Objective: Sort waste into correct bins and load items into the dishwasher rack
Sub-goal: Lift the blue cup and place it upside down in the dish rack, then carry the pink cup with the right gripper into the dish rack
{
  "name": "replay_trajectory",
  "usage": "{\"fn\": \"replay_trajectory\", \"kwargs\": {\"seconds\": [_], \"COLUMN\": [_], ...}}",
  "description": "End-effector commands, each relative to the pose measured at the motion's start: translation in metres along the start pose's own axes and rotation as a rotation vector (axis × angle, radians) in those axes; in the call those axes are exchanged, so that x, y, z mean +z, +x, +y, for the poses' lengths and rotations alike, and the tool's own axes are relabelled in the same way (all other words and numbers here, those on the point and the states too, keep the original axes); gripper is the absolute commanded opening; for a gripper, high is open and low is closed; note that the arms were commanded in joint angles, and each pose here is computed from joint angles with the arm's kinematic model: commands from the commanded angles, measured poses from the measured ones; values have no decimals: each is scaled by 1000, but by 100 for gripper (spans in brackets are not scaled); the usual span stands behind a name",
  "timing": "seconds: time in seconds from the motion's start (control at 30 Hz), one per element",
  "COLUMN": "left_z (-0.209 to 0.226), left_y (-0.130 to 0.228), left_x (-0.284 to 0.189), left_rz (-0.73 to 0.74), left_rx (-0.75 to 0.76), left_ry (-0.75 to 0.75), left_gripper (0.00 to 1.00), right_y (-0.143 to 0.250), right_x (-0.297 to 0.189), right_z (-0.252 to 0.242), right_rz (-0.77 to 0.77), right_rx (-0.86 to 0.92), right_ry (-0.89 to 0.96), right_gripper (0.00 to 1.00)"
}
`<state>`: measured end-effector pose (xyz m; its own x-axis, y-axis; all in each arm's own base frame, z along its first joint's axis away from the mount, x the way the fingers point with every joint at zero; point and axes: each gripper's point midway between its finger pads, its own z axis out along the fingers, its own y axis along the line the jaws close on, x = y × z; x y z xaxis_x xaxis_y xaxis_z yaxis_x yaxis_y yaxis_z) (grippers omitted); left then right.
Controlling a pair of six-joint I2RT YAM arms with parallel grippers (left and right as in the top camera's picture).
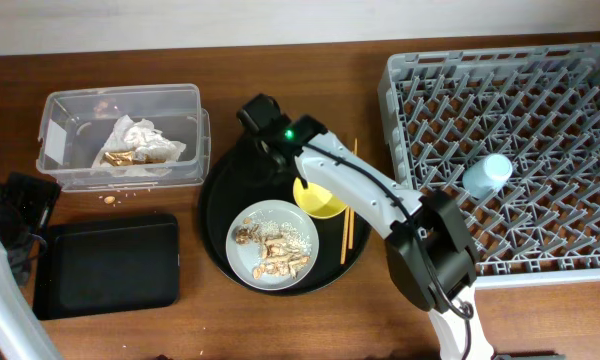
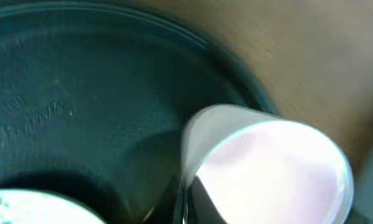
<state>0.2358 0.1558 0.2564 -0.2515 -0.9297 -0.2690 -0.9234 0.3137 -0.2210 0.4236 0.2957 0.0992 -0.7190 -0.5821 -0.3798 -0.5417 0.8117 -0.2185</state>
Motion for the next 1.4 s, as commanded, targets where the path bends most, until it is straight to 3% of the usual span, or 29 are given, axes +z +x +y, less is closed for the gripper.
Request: {"fn": "replay_trajectory", "kwargs": {"seconds": [0.0, 0.1, 0.2, 0.43, 0.57, 0.67, 0.8, 0.97, 1.03, 1.17, 1.27, 1.37], "left_z": [1, 1, 1, 1, 1, 1, 1, 1, 1, 1, 1, 1], "left_y": [-3, -3, -3, -3, -3, -3, -3, -3, -3, -3, -3, -3], "left_x": [-2, -2, -2, -2, -2, -2, -2, -2, -2, -2, -2, -2], "left_rz": [-11, -11, -11, -11, -11, -11, -11, -11, -11, -11, -11, -11], "left_rx": [11, 11, 11, 11, 11, 11, 11, 11, 11, 11, 11, 11], "left_ry": [-1, -1, -1, -1, -1, -1, -1, -1, -1, -1, -1, -2], "left_gripper": [99, 99, 99, 99, 99, 99, 99, 99, 99, 99, 99, 99], "right_y": [-52, -71, -62, -2, 19, 37, 66, 131, 154, 176, 165, 163], "right_x": [-71, -139, -219, -273, -291, -297, -296, -279, -269, -246, -239, -226], "right_z": [-38, -76, -132, -219, -260, -286, -311, -311, -299, -282, -262, -246], "right_rz": [-145, -227, -318, -366, -456, -486, -463, -276, -207, -168, -319, -399], "right_rx": [81, 171, 307, 555, 692, 772, 861, 916, 910, 904, 841, 828], "right_ry": [90, 101, 46, -170, -462, -539, -504, -330, -338, -481, -749, -901], "right_gripper": [4, 4, 4, 4, 4, 4, 4, 4, 4, 4, 4, 4]}}
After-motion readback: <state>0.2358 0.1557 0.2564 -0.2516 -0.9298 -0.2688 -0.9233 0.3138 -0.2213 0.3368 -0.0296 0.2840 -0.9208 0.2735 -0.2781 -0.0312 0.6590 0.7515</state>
